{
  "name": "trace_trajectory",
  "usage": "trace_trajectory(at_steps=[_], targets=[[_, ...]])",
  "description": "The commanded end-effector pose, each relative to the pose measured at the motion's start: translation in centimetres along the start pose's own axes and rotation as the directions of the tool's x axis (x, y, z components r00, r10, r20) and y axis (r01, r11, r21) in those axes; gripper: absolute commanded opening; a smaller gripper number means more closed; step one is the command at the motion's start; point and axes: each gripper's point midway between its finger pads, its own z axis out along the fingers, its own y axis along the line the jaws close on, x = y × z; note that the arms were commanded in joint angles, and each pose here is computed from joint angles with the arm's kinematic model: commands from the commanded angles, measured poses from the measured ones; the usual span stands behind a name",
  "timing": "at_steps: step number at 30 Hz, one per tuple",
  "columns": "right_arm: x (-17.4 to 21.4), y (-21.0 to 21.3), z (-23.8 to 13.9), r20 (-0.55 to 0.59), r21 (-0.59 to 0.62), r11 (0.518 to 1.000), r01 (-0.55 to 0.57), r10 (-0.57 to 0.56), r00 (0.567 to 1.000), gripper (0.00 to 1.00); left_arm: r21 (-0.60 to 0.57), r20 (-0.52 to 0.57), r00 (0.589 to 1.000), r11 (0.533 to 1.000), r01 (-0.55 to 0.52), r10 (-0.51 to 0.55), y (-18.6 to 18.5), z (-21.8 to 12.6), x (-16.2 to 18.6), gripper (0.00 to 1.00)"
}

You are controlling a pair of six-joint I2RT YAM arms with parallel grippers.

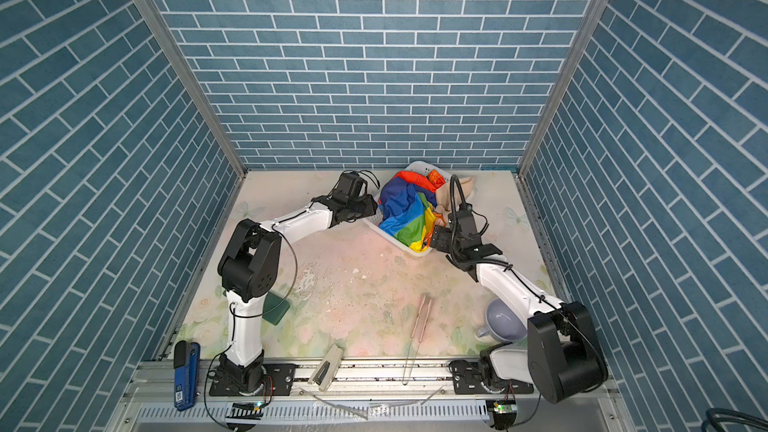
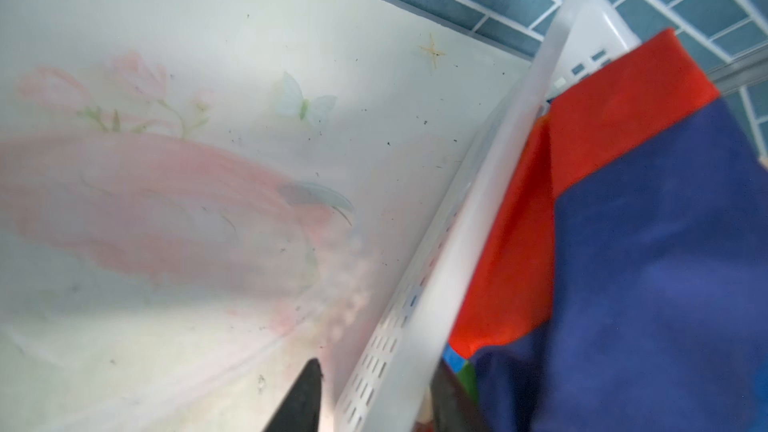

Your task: Fold and stack the shorts

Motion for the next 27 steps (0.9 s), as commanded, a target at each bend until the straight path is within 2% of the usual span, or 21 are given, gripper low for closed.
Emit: trace_trajectory(at_steps=[1,6,13,15,19,22,27], targets=[[-4.4,-3.8,0.5,0.047,0.123,0.987,-0.102,0.097,0.994,0.90,-0.010,-0.011,0.999,0.999,-0.052,0.052,-0.3,-0.4,0.0,0.32],[-8.7,-6.3,3.0,0.060,0.115,0.972,-0.206,0.201,0.978,0.90,-0.027,-0.007,0.995,0.995,-0.095,0.095,-0.3,-1.9,-0.4,0.33],[-12.7,-5.9,7.7,0.012,0.042,0.970,-0.240,0.239,0.971,0.87,-0.056,0.034,0.991,0.990,-0.131,0.133,-0.1,-4.8,-1.3,0.37],[-13.6,-5.6,9.1,0.002,0.022,0.970,-0.244,0.244,0.970,0.86,-0.048,0.027,0.991,0.990,-0.132,0.133,-0.3,-5.1,-1.1,0.42],[-13.5,-4.8,11.9,-0.065,-0.017,0.965,-0.262,0.261,0.963,0.83,-0.041,0.021,0.992,0.991,-0.125,0.126,-0.1,-5.9,-0.6,0.54],[-12.3,-4.7,13.7,-0.116,-0.021,0.958,-0.286,0.282,0.952,0.77,-0.034,0.017,0.995,0.994,-0.100,0.101,0.3,-6.2,0.2,0.62],[-10.2,-5.3,13.5,-0.104,-0.020,0.942,-0.335,0.332,0.938,0.60,0.000,-0.028,0.998,0.999,-0.052,0.052,0.4,-4.8,2.4,0.65]])
